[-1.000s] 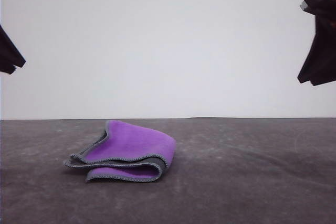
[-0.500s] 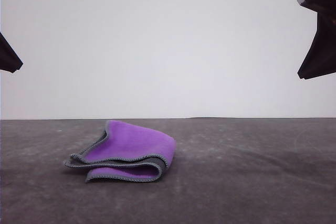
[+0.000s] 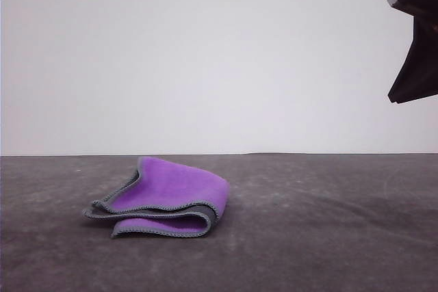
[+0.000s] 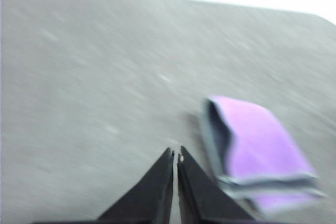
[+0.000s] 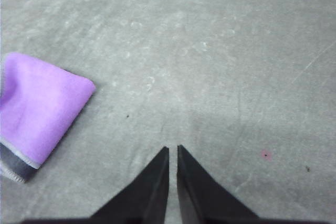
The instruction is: Fold clothes
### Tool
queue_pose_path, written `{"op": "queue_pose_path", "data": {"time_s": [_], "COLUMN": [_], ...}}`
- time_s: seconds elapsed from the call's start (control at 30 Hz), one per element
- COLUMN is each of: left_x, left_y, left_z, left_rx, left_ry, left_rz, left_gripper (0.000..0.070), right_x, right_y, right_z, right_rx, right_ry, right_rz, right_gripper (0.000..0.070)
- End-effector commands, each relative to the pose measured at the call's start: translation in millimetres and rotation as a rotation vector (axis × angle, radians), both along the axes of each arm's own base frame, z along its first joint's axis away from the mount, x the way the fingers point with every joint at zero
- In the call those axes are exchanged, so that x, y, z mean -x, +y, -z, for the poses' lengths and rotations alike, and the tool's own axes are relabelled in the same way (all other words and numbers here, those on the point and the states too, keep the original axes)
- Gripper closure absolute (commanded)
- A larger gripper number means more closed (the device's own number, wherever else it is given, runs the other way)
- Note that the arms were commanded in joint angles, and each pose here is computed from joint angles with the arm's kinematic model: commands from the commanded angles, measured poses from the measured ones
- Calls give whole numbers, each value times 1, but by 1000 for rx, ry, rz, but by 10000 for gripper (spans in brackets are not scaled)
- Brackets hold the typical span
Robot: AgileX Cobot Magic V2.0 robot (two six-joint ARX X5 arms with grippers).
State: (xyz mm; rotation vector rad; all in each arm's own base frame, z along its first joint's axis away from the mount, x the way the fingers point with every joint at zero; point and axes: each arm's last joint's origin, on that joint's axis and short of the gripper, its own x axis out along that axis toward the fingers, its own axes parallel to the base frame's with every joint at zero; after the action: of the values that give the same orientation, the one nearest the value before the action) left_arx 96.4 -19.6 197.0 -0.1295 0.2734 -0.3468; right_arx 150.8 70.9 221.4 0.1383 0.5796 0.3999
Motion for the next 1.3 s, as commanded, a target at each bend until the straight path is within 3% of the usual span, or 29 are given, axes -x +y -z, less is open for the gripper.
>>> {"op": "queue_pose_path", "data": {"time_s": [0.0, 0.2, 0.33, 0.5, 1.27], "left_x": [0, 3, 4, 1, 1], "left_y": [3, 14, 17, 18, 18], "left_z": [5, 22, 34, 48, 48], "left_rx": [-71, -140, -143, -113, -133], "left_ry": [-50, -80, -96, -88, -93], "left_rz": [-20, -234, -309, -329, -329], "left_gripper": [700, 700, 700, 700, 700], "right_x": [-1, -1, -1, -1, -1], "right_y": [1, 1, 1, 1, 1], "right_z": [-1, -1, -1, -1, -1], "right_rx": [-3, -3, -3, -4, -5], "right_ry": [-8, -8, -8, -10, -12], "right_rz": [-4, -4, -4, -5, -6], "right_gripper": [676, 675, 676, 676, 676]}}
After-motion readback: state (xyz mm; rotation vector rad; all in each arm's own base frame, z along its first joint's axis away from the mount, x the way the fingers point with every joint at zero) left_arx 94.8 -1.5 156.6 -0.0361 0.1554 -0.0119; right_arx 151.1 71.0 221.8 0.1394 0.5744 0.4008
